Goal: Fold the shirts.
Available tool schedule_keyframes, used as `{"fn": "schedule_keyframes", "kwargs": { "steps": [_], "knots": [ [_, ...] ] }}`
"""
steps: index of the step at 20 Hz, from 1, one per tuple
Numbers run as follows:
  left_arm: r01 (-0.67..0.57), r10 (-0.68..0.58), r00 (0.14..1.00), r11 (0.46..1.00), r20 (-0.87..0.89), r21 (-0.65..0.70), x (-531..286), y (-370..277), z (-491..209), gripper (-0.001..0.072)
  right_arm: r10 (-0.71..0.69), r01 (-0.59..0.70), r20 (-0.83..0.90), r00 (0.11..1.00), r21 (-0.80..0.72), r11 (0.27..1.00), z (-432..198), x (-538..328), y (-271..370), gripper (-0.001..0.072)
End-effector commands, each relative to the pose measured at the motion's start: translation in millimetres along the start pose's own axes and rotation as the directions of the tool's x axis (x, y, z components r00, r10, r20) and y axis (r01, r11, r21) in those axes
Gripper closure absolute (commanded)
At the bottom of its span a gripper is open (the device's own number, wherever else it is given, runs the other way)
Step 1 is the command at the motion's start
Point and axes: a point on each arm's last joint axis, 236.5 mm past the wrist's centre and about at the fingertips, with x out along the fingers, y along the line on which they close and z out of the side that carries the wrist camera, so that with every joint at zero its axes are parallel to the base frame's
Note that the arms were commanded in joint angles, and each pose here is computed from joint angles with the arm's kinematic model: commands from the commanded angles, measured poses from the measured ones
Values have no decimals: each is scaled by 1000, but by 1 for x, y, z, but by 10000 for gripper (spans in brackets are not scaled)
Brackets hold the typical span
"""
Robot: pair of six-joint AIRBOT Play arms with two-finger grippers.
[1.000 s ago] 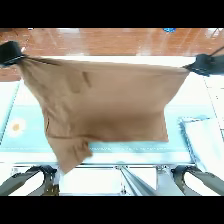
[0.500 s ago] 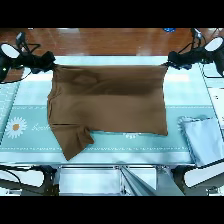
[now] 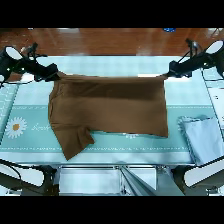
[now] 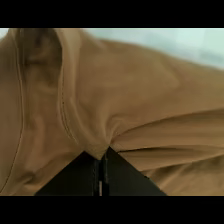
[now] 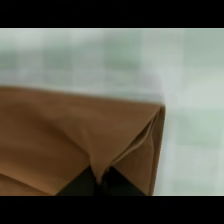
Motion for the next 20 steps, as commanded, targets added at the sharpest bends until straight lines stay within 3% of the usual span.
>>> {"fn": "schedule_keyframes", "kwargs": {
  "steps": [1,10,11,12,13,16,20],
  "knots": [
    [-29,34,993,999,-117,45,18,8,-26,685,-5,5,-104,995,-1,1000,-36,26,-5,683],
    [-23,28,951,1000,-308,17,27,19,-68,685,-19,22,-218,976,10,1000,-73,43,-8,678],
    [-22,24,940,1000,-340,9,23,21,-75,673,-21,26,-236,972,15,1000,-77,42,-9,544],
    [-18,18,925,1000,-379,4,19,21,-85,511,-25,37,-252,968,42,998,-81,41,-10,317],
    [-11,9,899,1000,-438,-2,13,20,-99,198,-29,46,-270,962,59,997,-85,38,-10,297],
    [-35,34,812,999,-583,10,-16,28,-133,201,-34,63,-305,952,86,994,-95,9,-13,297],
    [-79,74,934,997,-348,1,-53,36,-108,201,-202,227,-214,956,99,969,-102,-55,-49,297]
  ]
}}
